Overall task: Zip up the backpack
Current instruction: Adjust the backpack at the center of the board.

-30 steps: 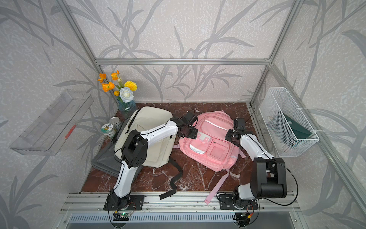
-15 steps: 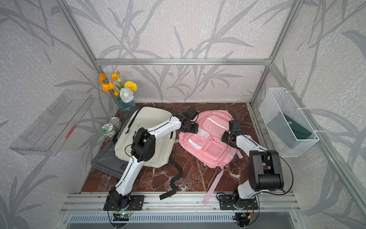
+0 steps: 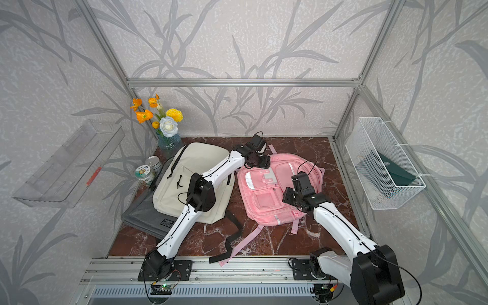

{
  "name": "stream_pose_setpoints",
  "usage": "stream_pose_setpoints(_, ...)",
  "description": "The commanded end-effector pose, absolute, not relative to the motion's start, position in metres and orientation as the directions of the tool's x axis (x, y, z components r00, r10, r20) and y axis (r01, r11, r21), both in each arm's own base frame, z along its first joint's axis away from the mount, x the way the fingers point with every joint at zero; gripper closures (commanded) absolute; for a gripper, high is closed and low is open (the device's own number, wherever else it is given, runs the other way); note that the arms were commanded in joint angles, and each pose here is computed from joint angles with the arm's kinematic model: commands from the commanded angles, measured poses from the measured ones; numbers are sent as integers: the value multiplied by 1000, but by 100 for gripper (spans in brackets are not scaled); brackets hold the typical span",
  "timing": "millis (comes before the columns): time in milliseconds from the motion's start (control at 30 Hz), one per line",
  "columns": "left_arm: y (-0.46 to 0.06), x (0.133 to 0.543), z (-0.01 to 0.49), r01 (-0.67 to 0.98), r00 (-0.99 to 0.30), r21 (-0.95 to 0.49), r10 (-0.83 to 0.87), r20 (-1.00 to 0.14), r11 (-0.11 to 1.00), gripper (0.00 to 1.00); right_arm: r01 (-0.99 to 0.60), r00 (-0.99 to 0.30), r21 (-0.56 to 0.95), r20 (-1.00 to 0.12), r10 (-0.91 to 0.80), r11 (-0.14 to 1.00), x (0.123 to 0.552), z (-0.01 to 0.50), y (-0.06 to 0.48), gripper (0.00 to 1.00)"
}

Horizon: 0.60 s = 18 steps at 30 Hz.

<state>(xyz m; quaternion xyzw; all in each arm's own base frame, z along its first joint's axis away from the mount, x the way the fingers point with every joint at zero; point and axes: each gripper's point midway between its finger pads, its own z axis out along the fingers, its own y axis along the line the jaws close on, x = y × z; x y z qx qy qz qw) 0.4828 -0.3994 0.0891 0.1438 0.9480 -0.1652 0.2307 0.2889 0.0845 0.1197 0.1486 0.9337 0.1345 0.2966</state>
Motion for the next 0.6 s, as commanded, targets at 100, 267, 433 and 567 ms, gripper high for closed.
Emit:
stream_pose_setpoints(100,-375,420,188,289,-826,-253,107,-553,923,20,258,-735,248,-577,356,934,326,138,38,43)
stream_pose_setpoints(267,-356,381,145,220,-867,-275,58,-495,936,26,302,-781,258,-485,393,918,360,104,39,43)
stream_pose_setpoints(433,-351,365,97,191,-905,-270,63,-420,944,33,372,-815,248,-375,442,895,366,66,30,44)
stream_pose_setpoints(567,-354,374,64,181,-926,-244,82,-369,953,37,406,-829,184,-337,446,895,345,48,21,44)
